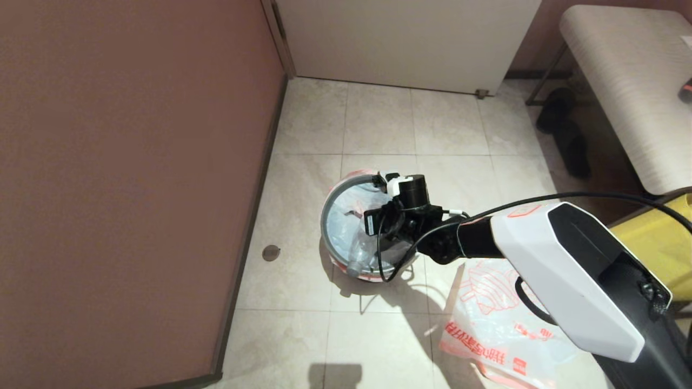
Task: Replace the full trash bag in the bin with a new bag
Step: Place the trash can ring on the floor
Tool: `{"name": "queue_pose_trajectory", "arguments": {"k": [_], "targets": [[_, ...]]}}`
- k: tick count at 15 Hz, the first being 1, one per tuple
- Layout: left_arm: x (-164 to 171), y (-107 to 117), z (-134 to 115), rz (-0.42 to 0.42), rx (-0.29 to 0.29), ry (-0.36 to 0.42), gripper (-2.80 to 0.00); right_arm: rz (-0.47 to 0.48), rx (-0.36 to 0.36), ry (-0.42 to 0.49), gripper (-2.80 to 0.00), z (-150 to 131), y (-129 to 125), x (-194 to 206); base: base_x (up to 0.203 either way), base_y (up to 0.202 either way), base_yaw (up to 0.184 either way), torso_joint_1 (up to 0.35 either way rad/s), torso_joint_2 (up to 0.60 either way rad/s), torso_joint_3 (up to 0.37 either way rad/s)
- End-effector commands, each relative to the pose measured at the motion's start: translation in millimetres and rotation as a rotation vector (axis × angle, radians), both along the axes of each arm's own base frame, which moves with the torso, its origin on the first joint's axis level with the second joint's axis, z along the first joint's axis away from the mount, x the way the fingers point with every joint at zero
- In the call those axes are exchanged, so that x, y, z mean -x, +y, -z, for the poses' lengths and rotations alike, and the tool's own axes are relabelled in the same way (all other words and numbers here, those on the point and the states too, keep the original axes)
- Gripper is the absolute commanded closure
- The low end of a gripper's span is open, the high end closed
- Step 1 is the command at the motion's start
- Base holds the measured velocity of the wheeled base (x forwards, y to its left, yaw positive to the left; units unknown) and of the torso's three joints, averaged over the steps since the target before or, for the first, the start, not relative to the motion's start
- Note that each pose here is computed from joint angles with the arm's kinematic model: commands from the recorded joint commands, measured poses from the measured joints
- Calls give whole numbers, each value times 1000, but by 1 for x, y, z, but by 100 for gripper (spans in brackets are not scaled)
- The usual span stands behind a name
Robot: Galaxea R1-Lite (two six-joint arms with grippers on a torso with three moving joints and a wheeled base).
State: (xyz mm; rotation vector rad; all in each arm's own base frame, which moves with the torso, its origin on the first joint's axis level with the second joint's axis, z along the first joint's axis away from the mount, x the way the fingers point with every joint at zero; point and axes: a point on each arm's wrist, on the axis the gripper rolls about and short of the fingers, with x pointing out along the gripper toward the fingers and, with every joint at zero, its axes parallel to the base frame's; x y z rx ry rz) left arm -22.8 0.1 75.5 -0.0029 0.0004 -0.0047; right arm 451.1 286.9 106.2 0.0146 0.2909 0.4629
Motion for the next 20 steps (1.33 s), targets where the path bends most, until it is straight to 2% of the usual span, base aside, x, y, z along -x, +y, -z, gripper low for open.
{"name": "queue_pose_trajectory", "arguments": {"k": [1, 3, 7, 9, 11, 12, 15, 17, 19, 20], "targets": [[0, 0, 0, 0, 0, 0, 0, 11, 25, 4, 0, 33, -2, -11, 0, 0, 0, 0, 0, 0], [0, 0, 0, 0, 0, 0, 0, 12, 35, -10, 0, 53, -3, -17, 0, 0, 0, 0, 0, 0], [0, 0, 0, 0, 0, 0, 0, -2, 56, 11, 0, 61, 0, -16, 0, 0, 0, 0, 0, 0], [0, 0, 0, 0, 0, 0, 0, -4, 95, 20, 0, 73, 0, -17, 0, 0, 0, 0, 0, 0], [0, 0, 0, 0, 0, 0, 0, 0, 96, 17, 0, 72, 0, -17, 0, 0, 0, 0, 0, 0], [0, 0, 0, 0, 0, 0, 0, 9, 91, 5, 0, 65, -1, -16, 0, 0, 0, 0, 0, 0], [0, 0, 0, 0, 0, 0, 0, 55, 56, -43, 0, 11, -4, -6, 0, 0, 0, 0, 0, 0], [0, 0, 0, 0, 0, -1, 0, 95, 56, -18, 0, -12, -10, 5, 0, 0, 0, 0, 0, 0], [0, 0, 0, 0, 0, 0, 0, 164, 117, 55, 0, -14, -21, 20, 0, 0, 0, 0, 0, 0], [0, 0, 0, 0, 0, 0, 0, 250, 166, 72, 0, -10, -28, 23, 0, 0, 0, 0, 0, 0]]}}
